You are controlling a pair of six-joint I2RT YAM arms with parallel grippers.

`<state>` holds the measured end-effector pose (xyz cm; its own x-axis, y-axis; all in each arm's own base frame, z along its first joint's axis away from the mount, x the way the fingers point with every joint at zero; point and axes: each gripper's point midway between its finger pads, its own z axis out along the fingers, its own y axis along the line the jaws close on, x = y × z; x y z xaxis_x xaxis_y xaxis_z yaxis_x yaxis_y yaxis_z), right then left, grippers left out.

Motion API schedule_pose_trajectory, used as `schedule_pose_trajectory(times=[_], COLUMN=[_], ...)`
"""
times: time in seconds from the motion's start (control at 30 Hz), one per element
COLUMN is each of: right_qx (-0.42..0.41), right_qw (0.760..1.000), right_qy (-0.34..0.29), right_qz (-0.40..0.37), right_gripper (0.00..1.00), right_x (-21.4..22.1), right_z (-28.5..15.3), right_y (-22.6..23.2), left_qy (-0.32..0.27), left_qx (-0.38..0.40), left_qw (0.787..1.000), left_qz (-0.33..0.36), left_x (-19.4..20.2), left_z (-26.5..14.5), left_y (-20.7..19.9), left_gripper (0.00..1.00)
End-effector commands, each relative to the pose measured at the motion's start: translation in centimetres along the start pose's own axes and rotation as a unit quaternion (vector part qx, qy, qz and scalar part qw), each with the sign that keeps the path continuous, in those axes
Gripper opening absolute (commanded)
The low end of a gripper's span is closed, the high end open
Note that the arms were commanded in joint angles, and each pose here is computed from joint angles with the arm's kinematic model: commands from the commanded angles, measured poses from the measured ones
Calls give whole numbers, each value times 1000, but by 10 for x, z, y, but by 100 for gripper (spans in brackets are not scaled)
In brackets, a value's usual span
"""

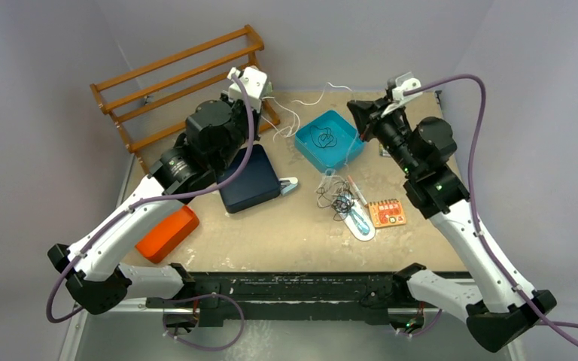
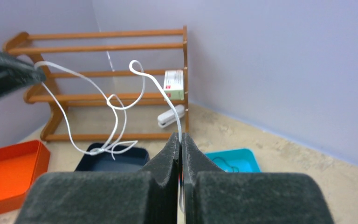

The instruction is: Untangle the cables

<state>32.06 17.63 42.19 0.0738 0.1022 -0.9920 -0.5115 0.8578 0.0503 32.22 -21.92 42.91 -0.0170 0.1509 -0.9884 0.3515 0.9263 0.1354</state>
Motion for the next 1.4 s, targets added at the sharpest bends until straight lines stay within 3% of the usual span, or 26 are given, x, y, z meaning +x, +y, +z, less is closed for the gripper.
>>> schedule_pose_trajectory(times=[0.0,0.47,0.83,1.13,1.37], right_qx=[27,17,-148,-204,-241], right_qw=[998,992,988,978,969], right_qy=[-55,-110,-28,22,39], right_qz=[-29,-53,-17,25,36], right_gripper=[0,0,0,0,0], right_x=[-52,-115,-53,8,32], right_z=[-6,-8,43,82,97], right_y=[-9,-4,50,76,100], left_qy=[-28,-3,37,78,88], left_qx=[9,20,-5,-54,-112], left_qw=[999,999,990,974,965], left_qz=[-34,-46,-135,-207,-220], left_x=[-10,19,61,132,169], left_z=[2,11,32,43,44], left_y=[-5,-16,17,36,56], left_gripper=[0,0,0,0,0])
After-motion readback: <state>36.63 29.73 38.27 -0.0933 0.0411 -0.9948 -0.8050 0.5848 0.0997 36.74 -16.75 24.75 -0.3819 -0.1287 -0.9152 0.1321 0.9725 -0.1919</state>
